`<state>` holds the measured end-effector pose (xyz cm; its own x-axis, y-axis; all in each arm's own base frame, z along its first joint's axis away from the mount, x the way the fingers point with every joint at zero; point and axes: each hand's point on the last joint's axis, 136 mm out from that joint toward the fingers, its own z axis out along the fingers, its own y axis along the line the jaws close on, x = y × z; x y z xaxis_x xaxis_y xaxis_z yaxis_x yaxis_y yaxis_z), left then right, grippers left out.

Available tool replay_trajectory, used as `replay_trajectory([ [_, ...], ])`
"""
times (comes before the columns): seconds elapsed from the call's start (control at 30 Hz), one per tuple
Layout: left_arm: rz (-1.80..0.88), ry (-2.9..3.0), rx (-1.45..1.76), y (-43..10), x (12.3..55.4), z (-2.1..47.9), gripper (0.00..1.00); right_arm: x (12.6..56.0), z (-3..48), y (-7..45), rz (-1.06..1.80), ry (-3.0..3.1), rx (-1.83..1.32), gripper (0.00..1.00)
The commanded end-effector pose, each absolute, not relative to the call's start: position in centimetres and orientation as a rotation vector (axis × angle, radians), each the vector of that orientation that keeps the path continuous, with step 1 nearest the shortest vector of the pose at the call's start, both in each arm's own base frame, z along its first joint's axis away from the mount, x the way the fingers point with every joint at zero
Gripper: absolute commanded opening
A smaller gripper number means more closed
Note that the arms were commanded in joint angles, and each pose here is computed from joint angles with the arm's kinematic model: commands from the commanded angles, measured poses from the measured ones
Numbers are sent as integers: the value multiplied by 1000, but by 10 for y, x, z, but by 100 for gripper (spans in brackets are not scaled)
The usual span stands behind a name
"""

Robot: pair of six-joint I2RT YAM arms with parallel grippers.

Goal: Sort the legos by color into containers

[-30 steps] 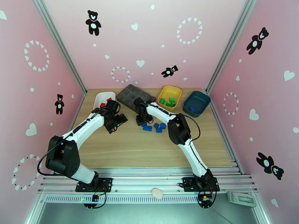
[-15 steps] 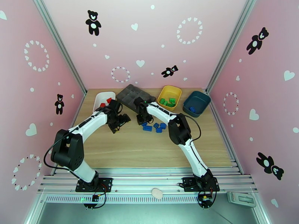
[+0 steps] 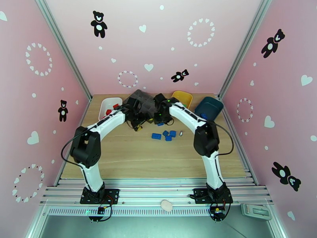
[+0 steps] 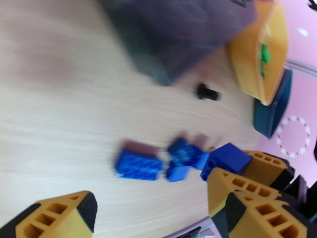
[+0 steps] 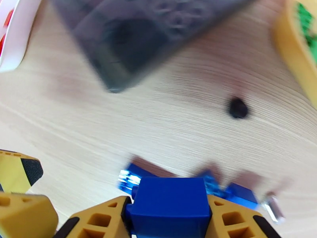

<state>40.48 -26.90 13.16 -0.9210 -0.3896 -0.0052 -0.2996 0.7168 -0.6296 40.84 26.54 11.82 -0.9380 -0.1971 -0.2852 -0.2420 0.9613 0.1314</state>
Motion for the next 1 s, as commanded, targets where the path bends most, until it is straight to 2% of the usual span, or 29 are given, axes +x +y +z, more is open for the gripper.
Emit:
replay_trajectory([
  [0.0, -1123, 2788, -457, -309, 410, 142, 91, 412, 137, 235, 186, 2804, -236, 29],
  [0.5, -1412, 2808, -142, -452, 426, 163, 91, 455, 165, 50, -168, 2722, 257, 27],
  [0.77, -1451, 2813, -163, -463, 428, 156, 91, 480, 168, -23, -335, 2660, 463, 27],
  [0.87, -1438, 2825, -168, -461, 426, 153, 91, 489, 160, -38, -355, 2669, 498, 30],
  [0.97, -1428, 2829, -168, -460, 425, 152, 91, 496, 151, -46, -356, 2689, 511, 37],
])
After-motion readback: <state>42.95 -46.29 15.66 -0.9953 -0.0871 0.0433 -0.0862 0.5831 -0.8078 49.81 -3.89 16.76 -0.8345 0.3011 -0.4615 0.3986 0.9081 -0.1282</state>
